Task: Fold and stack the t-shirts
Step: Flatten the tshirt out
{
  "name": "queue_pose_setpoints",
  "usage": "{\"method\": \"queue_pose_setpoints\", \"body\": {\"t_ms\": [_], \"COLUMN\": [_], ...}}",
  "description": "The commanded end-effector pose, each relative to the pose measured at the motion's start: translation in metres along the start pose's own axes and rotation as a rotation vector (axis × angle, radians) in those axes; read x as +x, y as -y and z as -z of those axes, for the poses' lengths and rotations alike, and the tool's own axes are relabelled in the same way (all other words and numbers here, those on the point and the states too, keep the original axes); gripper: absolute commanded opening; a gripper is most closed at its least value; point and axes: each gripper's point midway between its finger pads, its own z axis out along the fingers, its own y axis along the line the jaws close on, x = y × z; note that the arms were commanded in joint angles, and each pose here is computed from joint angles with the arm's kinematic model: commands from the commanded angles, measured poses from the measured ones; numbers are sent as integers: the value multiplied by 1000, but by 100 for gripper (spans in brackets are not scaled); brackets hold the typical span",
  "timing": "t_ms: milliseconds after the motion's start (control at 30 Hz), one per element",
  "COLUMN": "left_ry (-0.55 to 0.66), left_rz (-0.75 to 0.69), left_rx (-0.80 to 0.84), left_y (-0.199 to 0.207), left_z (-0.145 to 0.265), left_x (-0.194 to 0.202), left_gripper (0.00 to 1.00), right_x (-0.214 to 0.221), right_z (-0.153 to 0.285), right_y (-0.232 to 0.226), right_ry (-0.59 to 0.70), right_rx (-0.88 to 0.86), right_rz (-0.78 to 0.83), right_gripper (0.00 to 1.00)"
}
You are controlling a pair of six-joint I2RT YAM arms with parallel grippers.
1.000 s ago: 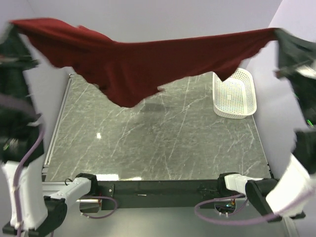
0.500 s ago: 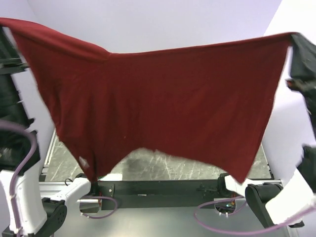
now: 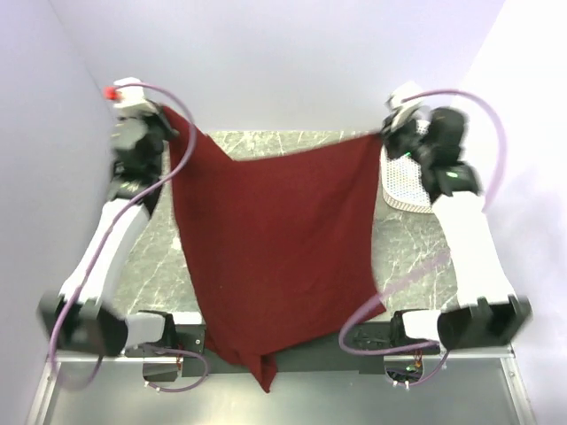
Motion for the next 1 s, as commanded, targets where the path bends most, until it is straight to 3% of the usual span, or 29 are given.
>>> {"method": "queue_pose_setpoints", "body": {"t_ms": [0,67,100,167,233,267,300,467,767,967], "left_ry": [-12,-68,-134,-227,-312,-401,-391,-480,-473,-384], "left_rz": [-42,-54,-70,-83,-98,-121,-119,-167,-208,-192], "left_rx": [-15,-18,-33,-59,-80,-104,-102,-135,-142,-123], "left_y": [-7,-7,-9,-14,-17,-25,-20,-31,-38,-27], "left_z": [-34,-54,-73,-89,-114,-119,-131,-154,-177,-191], "left_x": [43,74,110,150,195,237,232,282,283,236], "left_gripper": [0,0,0,0,0,0,0,0,0,0], "right_x": [27,58,89,102,146,158,164,179,178,158], "right_z": [-36,-59,-83,-107,-136,-154,-161,-195,-213,-208], "right_y": [0,-1,0,8,9,13,16,35,56,74], "right_ry": [35,-29,-98,-141,-250,-290,-311,-362,-352,-310], "right_rx": [-44,-66,-84,-78,-94,-87,-78,-25,58,128], "right_rz": [10,-12,-33,-42,-81,-90,-92,-90,-93,-82], "right_gripper": [0,0,0,0,0,0,0,0,0,0]}}
